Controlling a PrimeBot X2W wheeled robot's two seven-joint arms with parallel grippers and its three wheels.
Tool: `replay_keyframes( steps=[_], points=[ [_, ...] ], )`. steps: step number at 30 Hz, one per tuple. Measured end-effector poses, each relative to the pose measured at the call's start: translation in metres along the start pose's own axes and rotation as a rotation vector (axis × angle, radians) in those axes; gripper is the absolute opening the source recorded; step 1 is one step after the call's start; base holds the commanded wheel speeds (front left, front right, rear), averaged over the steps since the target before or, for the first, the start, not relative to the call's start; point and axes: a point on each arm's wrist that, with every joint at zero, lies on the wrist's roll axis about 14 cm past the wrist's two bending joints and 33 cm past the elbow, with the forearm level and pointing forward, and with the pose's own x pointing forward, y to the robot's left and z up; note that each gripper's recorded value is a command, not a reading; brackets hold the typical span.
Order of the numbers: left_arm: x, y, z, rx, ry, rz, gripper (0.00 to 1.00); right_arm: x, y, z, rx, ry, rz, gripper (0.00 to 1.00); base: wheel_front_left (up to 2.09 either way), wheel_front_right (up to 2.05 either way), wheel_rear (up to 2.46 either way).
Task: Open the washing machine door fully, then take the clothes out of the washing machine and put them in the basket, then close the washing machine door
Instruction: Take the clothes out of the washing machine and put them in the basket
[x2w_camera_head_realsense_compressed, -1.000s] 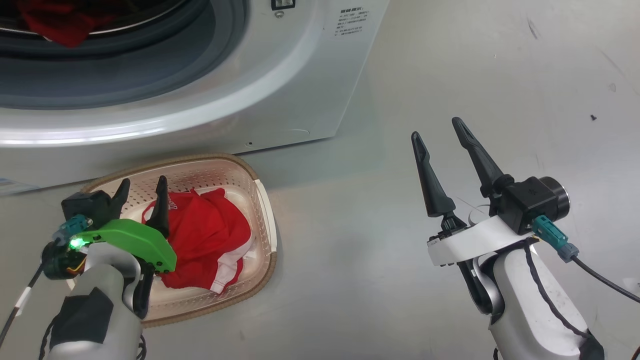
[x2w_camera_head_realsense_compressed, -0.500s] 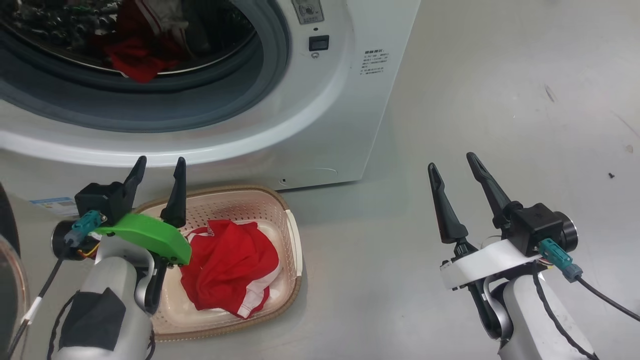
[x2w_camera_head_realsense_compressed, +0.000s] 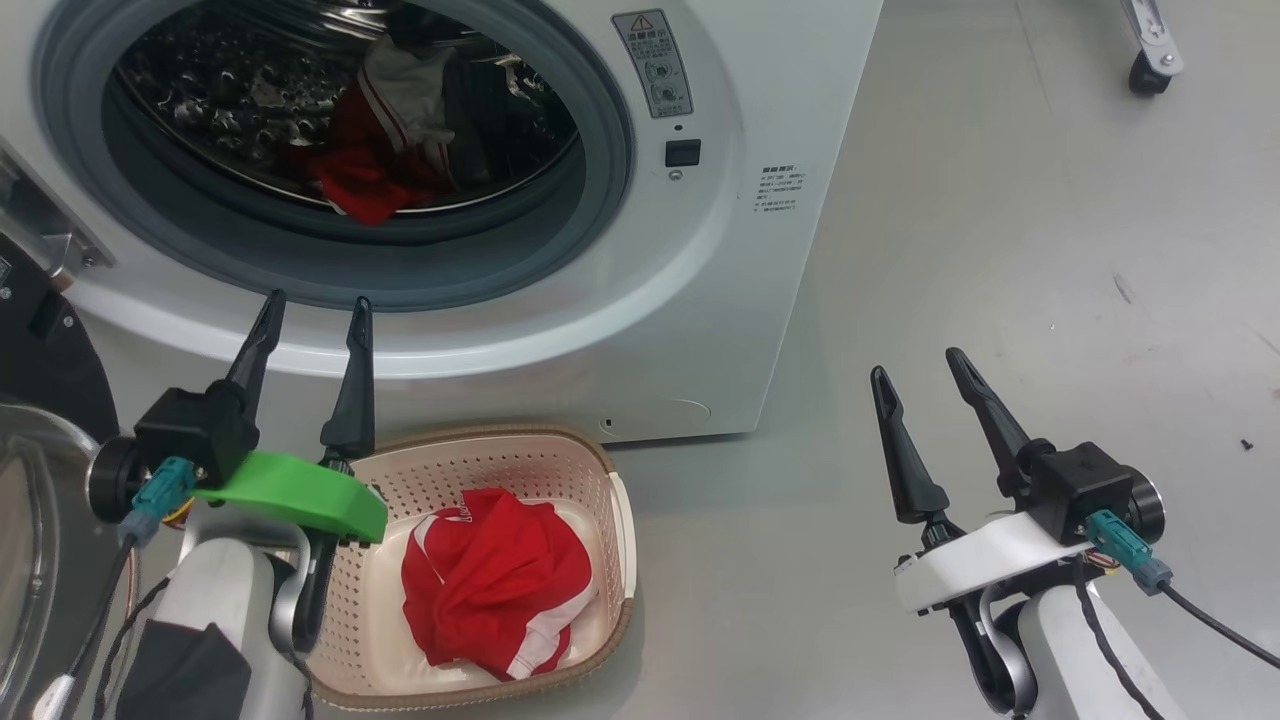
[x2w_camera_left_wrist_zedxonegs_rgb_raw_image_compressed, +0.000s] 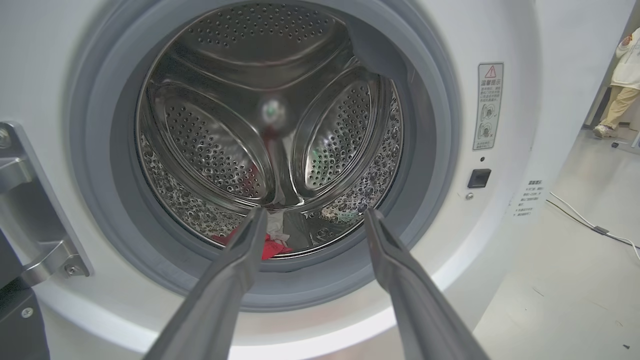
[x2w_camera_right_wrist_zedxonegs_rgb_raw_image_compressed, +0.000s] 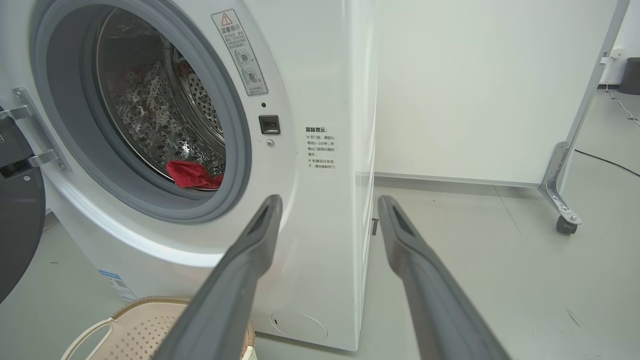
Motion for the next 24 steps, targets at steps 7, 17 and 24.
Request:
replay_keyframes(
  steps=[7,17,24],
  points=[
    [-0.029,0.000,0.006,0.012,-0.015,0.025,1.00,-0.012,0.005,0.006,-0.001,-0.014,0.010,1.00,0.00,0.00,0.00],
    [-0.074,0.006,-0.007,0.014,0.024,0.089,1.00,-0.028,0.004,0.010,-0.002,-0.024,-0.007,1.00,0.00,0.00,0.00],
    [-0.096,0.003,-0.011,0.007,0.039,0.105,1.00,-0.037,0.005,0.009,-0.004,-0.021,-0.009,1.00,0.00,0.00,0.00]
  ],
)
